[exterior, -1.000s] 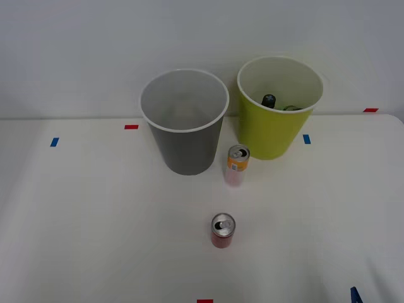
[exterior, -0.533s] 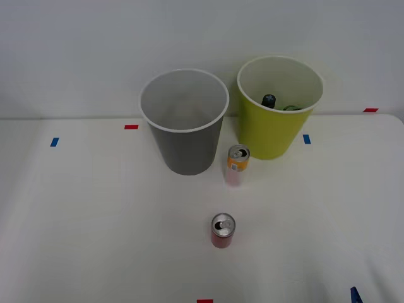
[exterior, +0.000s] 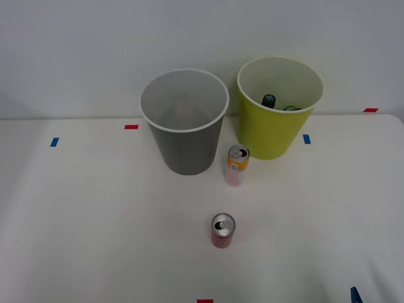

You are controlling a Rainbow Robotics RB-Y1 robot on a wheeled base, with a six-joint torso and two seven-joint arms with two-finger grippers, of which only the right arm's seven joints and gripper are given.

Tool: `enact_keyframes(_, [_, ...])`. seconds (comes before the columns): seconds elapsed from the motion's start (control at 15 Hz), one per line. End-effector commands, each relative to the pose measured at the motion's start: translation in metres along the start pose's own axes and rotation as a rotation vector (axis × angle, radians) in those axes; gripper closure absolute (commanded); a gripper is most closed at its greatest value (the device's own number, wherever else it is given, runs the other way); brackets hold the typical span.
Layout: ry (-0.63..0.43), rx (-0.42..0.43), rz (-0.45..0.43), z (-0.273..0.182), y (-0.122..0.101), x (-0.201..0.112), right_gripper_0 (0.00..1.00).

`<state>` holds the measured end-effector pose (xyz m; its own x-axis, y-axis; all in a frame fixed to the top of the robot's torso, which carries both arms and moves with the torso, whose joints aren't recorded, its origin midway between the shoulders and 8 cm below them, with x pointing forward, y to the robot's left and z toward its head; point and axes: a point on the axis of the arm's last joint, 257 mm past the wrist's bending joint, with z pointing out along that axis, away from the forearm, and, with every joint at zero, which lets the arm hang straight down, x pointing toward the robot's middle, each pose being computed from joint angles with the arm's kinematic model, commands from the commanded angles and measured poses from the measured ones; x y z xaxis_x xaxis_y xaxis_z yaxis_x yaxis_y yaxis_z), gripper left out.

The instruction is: Put cans in the gray bin, plastic bottles in the light green bin

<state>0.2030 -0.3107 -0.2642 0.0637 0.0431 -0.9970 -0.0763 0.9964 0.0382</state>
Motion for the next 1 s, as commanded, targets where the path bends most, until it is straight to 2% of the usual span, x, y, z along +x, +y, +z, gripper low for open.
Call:
enact_keyframes(0.07, [0.0,0.0,0.0,0.0,0.0,0.0,0.0])
enact_keyframes(1.0, [0.0,0.0,0.0,0.0,0.0,0.0,0.0])
